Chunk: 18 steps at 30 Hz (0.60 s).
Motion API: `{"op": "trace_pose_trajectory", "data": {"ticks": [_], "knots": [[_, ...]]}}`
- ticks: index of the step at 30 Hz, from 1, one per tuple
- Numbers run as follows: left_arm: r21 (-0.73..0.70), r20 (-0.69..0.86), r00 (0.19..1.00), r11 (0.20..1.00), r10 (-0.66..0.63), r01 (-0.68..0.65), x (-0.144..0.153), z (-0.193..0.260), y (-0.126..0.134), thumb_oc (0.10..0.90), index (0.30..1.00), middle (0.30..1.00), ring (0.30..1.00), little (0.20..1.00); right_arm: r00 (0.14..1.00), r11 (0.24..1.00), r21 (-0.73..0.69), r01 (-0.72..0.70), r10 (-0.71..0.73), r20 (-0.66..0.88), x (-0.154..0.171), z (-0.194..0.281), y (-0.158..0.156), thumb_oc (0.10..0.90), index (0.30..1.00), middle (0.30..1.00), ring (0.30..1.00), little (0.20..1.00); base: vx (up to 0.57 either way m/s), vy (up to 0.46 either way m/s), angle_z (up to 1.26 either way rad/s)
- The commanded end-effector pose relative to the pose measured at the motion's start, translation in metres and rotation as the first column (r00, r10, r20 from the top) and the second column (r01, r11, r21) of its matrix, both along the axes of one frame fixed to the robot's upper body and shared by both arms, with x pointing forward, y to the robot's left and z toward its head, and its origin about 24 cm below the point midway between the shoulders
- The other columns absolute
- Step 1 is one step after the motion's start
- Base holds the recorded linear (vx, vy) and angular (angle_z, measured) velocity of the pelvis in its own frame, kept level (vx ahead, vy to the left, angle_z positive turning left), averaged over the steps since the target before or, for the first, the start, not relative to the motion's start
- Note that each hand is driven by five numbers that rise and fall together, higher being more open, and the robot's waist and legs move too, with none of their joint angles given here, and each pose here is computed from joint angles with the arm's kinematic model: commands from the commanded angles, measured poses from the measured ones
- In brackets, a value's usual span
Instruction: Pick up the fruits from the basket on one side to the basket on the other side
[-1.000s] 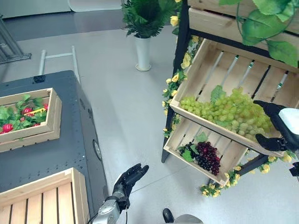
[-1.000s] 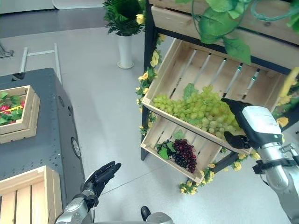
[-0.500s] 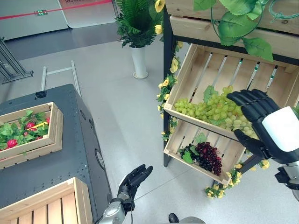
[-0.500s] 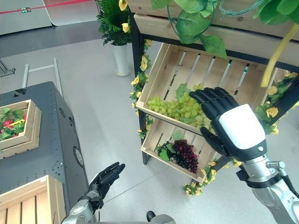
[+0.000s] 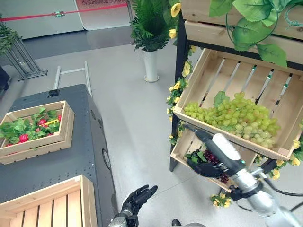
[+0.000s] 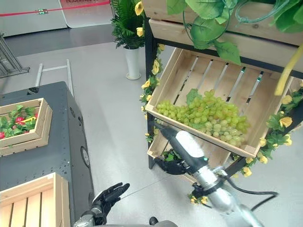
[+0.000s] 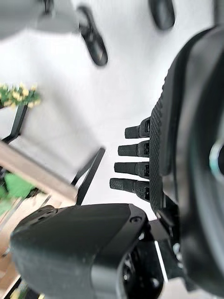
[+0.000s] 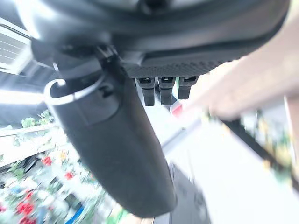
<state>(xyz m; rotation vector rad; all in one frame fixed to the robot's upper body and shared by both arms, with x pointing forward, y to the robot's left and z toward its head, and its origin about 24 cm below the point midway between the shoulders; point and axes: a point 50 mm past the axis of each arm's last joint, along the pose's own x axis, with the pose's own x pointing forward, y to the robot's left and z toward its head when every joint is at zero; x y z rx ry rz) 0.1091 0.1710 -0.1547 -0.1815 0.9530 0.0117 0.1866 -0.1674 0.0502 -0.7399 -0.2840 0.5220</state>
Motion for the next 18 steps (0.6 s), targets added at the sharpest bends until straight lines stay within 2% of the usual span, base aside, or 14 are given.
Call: {"op": "trace_pose_trajectory", "data": {"ticks": [1, 9, 10, 13, 14, 15, 18], "knots": [[0.043, 0.046, 0.998, 0.999, -0.034, 0.032, 0.023, 0.005, 0.006, 0.800, 0.900, 0.900, 0.900, 0.900, 0.986, 0.988, 0.148, -0.039, 0.014, 0.164, 0.031, 0.035, 0.019, 0.800, 0.900, 0.900, 0.900, 0.900, -0.01, -0.073, 0.14], [0.052, 0.025, 0.995, 0.994, -0.095, 0.094, 0.017, 0.003, 0.009, 0.800, 0.900, 0.900, 0.900, 0.900, 0.997, 0.983, 0.183, -0.021, 0.035, -0.075, 0.041, -0.001, 0.034, 0.800, 0.900, 0.900, 0.900, 0.900, 0.00, -0.050, 0.18], [0.069, 0.012, 0.991, 0.989, -0.131, 0.130, 0.017, 0.003, 0.009, 0.800, 0.900, 0.900, 0.900, 0.900, 0.989, 0.982, 0.186, -0.010, 0.038, -0.145, 0.040, -0.014, 0.035, 0.800, 0.900, 0.900, 0.900, 0.900, 0.00, -0.035, 0.12], [0.143, -0.056, 0.975, 0.965, -0.215, 0.221, 0.014, 0.000, 0.012, 0.800, 0.900, 0.900, 0.900, 0.900, 0.977, 0.986, 0.167, 0.003, 0.032, -0.210, 0.039, -0.031, 0.037, 0.800, 0.900, 0.900, 0.900, 0.900, 0.00, -0.026, 0.13], [0.177, -0.098, 0.953, 0.937, -0.287, 0.300, 0.012, -0.002, 0.013, 0.800, 0.900, 0.900, 0.900, 0.900, 0.965, 0.991, 0.130, 0.015, 0.020, -0.260, 0.039, -0.042, 0.037, 0.800, 0.900, 0.900, 0.900, 0.900, 0.00, -0.016, 0.08], [0.177, -0.098, 0.953, 0.937, -0.287, 0.300, 0.012, -0.002, 0.013, 0.800, 0.900, 0.900, 0.900, 0.900, 0.965, 0.991, 0.130, 0.014, 0.020, -0.260, 0.039, -0.042, 0.038, 0.800, 0.900, 0.900, 0.900, 0.900, 0.00, -0.025, 0.12], [0.206, -0.165, 0.911, 0.890, -0.378, 0.407, 0.010, -0.004, 0.014, 0.800, 0.900, 0.900, 0.900, 0.900, 0.926, 0.996, 0.072, 0.052, -0.021, -0.377, 0.035, -0.070, 0.035, 0.800, 0.900, 0.900, 0.900, 0.900, 0.00, -0.027, 0.11]]}}
